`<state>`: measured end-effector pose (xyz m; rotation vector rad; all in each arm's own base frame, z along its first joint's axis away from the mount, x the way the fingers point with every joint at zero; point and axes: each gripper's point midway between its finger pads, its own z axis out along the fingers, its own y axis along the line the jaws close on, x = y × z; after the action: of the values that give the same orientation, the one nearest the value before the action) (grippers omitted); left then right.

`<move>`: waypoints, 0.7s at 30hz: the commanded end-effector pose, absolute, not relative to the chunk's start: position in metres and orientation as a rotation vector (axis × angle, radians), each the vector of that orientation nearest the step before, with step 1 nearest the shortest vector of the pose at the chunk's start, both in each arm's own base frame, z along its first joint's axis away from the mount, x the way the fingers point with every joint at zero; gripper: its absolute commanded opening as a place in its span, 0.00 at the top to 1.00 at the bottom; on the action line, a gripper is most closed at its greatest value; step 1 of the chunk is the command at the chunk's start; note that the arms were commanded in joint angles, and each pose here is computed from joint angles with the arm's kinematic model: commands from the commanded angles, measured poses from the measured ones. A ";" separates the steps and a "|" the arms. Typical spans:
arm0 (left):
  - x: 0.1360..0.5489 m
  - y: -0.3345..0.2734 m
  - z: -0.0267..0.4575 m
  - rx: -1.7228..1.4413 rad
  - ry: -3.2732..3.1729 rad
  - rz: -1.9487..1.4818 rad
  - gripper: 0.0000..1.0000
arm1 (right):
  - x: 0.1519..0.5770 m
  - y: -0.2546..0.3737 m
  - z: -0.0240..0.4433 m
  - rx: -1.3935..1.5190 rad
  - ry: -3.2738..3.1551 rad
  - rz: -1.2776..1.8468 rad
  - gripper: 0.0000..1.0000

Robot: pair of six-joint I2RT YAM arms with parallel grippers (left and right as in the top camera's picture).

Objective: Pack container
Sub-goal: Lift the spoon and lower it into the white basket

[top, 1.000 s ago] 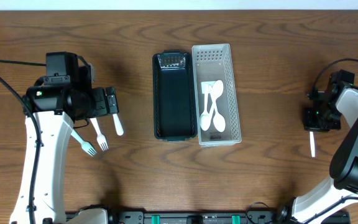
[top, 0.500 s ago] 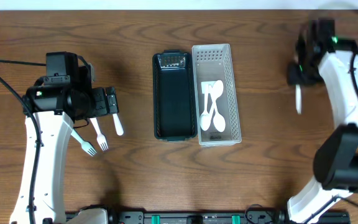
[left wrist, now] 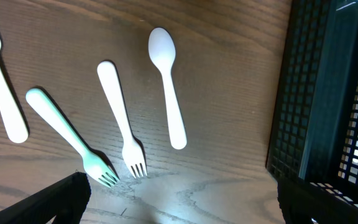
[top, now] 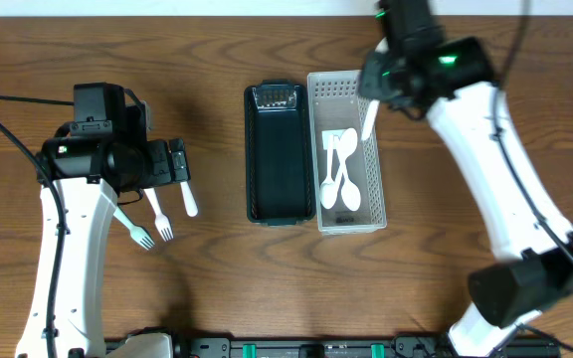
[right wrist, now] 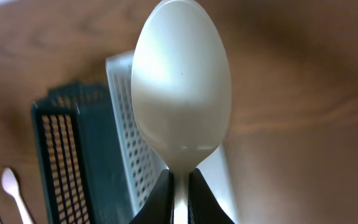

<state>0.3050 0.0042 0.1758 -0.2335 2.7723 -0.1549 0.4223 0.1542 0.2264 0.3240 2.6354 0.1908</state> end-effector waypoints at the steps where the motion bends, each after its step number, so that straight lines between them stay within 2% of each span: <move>1: 0.308 0.005 0.180 -0.222 2.761 -0.160 0.02 | 0.414 0.171 0.183 0.429 2.739 0.125 0.99; 9: 0.306 0.005 0.180 -0.223 2.768 -0.160 0.02 | 0.384 0.192 0.099 0.319 3.026 -0.024 0.99; 14: 0.304 0.004 0.179 -0.225 2.778 -0.160 0.02 | 0.377 0.202 0.078 0.230 3.105 -0.003 0.98; 17: 0.304 0.004 0.179 -0.225 2.778 -0.160 0.02 | 0.376 0.202 0.077 0.178 3.113 -0.010 0.93; 19: 0.304 0.004 0.179 -0.225 2.778 -0.160 0.02 | 0.377 0.201 0.077 0.165 3.112 -0.009 0.85; 21: 0.304 0.004 0.179 -0.225 2.777 -0.160 0.02 | 0.378 0.200 0.077 0.153 3.113 -0.009 0.83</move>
<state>0.3016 0.0040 0.1745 -0.2359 2.7866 -0.1547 0.3798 0.1963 0.0769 0.2234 3.1047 -0.0157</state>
